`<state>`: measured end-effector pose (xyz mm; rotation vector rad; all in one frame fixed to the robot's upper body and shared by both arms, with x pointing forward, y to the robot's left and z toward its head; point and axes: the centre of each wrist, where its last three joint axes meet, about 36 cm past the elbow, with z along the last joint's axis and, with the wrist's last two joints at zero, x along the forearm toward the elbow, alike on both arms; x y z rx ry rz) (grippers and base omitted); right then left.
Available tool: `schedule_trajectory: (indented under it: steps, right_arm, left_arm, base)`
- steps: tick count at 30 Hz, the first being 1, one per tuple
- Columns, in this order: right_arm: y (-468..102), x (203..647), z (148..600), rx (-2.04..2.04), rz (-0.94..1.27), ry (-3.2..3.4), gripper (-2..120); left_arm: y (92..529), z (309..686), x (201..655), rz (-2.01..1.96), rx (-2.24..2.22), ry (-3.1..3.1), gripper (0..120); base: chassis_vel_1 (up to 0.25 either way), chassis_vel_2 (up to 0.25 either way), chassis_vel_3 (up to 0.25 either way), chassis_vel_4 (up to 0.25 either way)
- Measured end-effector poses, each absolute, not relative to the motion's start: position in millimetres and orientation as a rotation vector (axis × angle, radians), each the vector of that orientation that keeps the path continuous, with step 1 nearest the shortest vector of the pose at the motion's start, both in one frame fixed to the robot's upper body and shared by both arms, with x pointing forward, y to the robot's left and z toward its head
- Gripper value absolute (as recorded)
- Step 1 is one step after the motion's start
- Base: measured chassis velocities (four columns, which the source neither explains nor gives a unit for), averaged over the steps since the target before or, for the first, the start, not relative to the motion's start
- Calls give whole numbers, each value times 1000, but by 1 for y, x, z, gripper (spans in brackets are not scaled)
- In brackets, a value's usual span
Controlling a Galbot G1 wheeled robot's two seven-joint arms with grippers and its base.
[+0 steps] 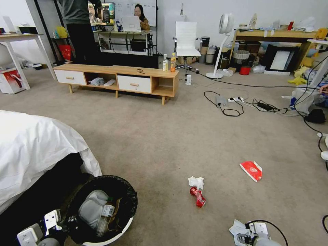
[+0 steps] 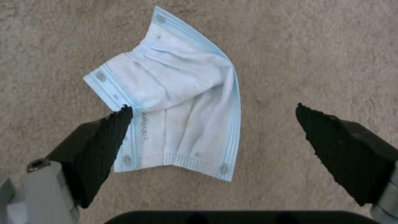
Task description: Pick up the trash bin and place the garbage on the floor into it.
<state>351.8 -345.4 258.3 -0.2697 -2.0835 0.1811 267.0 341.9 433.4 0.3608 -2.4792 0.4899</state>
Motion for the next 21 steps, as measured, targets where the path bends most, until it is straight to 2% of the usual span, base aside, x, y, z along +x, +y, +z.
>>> schedule_trajectory:
  steps: [21]
  right_arm:
    - [-338, 361, 246, -255, 192, -2086, 100]
  left_arm:
    - [341, 433, 267, 494, 362, -2478, 1]
  base:
    - [0, 0, 0, 0]
